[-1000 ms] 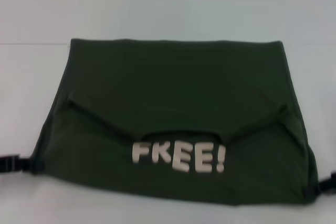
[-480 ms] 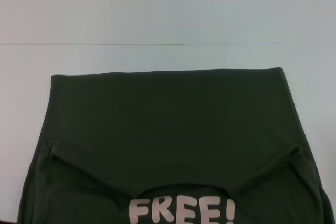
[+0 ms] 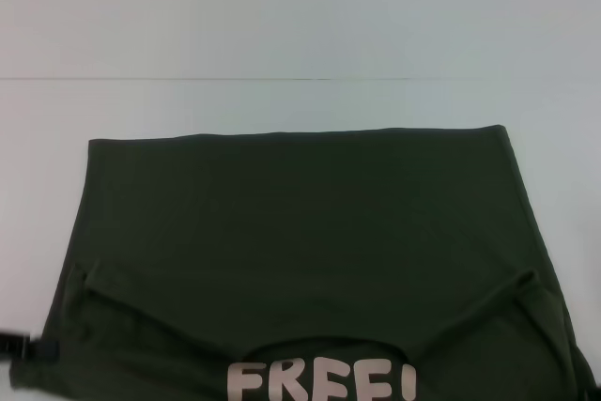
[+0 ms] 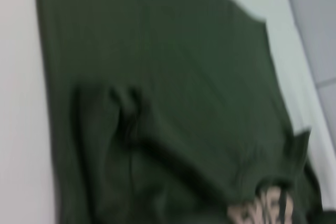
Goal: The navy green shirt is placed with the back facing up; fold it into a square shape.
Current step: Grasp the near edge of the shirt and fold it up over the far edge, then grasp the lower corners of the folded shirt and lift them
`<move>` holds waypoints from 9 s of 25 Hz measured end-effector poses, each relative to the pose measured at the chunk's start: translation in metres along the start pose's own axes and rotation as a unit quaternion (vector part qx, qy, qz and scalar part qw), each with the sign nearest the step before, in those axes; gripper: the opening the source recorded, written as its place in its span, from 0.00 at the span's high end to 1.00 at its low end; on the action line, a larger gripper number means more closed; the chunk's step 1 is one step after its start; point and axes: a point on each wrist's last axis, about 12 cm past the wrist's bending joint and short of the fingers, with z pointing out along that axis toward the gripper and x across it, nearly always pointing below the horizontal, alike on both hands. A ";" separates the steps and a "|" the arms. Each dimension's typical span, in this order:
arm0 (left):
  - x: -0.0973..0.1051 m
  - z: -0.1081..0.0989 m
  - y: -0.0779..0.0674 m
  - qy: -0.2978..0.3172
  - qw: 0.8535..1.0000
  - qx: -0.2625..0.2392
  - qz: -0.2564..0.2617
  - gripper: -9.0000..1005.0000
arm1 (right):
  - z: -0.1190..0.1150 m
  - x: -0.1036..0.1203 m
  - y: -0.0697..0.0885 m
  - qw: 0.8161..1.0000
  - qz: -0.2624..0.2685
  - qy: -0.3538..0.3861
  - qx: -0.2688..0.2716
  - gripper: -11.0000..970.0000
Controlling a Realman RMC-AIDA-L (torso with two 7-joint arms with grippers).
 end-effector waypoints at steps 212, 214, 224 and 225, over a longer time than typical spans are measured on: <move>-0.049 0.064 0.038 -0.243 0.960 -0.138 0.023 0.95 | 0.008 -0.058 -0.027 0.958 0.119 -0.251 0.076 0.27; -0.049 0.064 0.038 -0.244 0.960 -0.138 0.023 0.95 | 0.008 -0.059 -0.026 0.958 0.119 -0.251 0.076 0.33; -0.049 0.064 0.038 -0.245 0.959 -0.137 0.022 0.95 | 0.009 -0.059 -0.026 0.957 0.122 -0.250 0.077 0.90; -0.049 0.063 0.038 -0.246 0.959 -0.137 0.022 0.95 | 0.009 -0.059 -0.026 0.957 0.122 -0.250 0.077 0.90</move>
